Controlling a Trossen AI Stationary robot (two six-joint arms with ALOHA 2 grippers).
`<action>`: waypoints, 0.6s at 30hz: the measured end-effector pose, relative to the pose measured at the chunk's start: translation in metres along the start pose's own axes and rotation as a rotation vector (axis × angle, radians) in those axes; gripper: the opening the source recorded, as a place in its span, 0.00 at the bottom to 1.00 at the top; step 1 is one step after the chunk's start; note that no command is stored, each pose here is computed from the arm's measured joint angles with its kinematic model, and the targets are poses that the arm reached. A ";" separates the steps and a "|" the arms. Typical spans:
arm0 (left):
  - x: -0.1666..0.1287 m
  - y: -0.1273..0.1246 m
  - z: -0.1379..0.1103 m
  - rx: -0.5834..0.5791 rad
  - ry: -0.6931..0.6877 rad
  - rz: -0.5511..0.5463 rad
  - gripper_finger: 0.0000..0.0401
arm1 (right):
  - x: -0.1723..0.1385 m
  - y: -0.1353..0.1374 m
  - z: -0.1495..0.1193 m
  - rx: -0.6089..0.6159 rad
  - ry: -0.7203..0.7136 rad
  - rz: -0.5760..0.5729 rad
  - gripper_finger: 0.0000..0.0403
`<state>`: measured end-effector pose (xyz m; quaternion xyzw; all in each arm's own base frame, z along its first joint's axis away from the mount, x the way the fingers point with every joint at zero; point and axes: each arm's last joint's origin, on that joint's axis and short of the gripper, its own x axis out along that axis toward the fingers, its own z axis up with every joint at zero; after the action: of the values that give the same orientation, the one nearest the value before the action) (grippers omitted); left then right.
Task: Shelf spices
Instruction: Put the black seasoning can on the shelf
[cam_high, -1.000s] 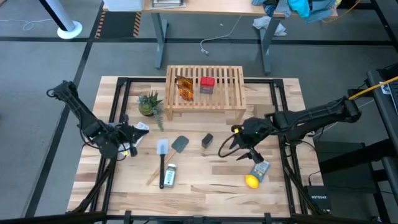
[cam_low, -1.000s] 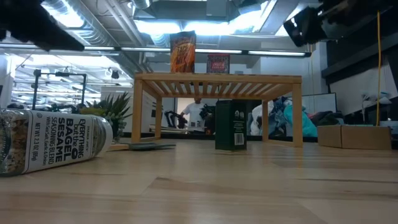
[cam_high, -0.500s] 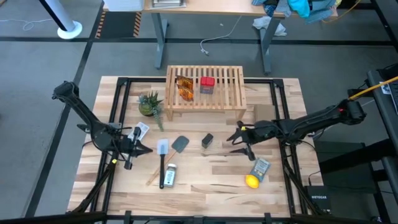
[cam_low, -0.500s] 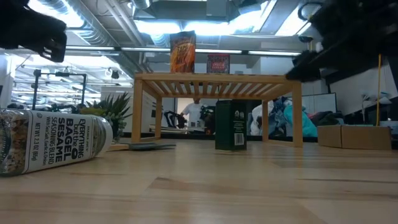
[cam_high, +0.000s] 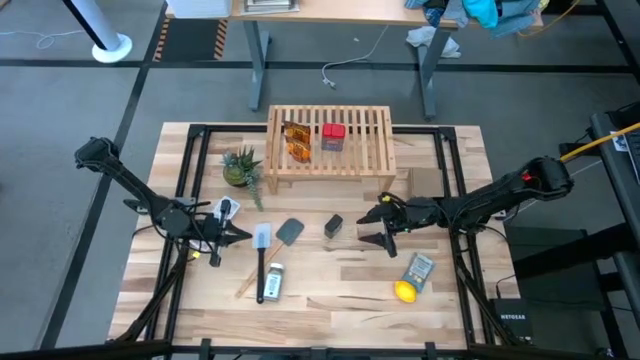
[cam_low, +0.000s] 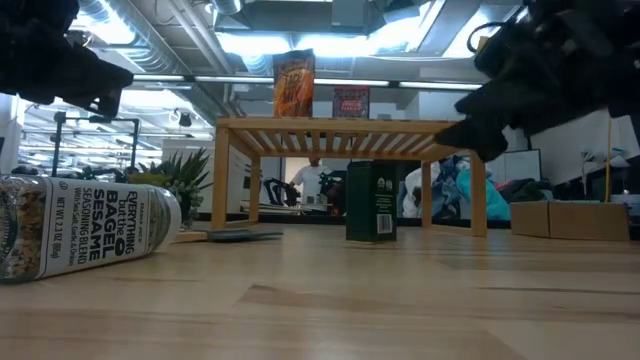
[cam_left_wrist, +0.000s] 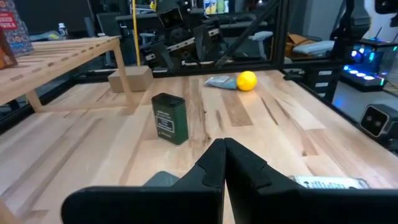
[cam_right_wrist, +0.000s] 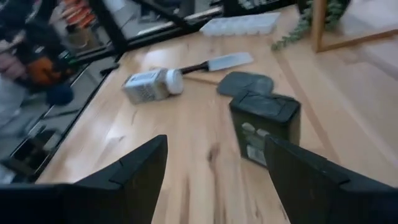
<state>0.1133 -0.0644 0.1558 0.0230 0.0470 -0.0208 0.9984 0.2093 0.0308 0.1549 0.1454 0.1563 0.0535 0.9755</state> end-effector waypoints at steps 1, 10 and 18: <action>0.000 0.000 0.000 0.004 0.002 0.000 0.00 | 0.002 -0.001 -0.002 0.023 0.000 -0.022 0.67; 0.002 0.002 -0.001 0.003 0.008 -0.010 0.00 | 0.039 -0.011 -0.025 0.144 0.141 -0.154 0.67; 0.002 0.002 -0.001 -0.015 0.015 -0.009 0.00 | 0.076 -0.012 -0.030 0.087 0.209 -0.135 0.67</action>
<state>0.1151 -0.0621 0.1543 0.0155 0.0545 -0.0248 0.9981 0.2721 0.0385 0.1024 0.1703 0.2689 -0.0044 0.9480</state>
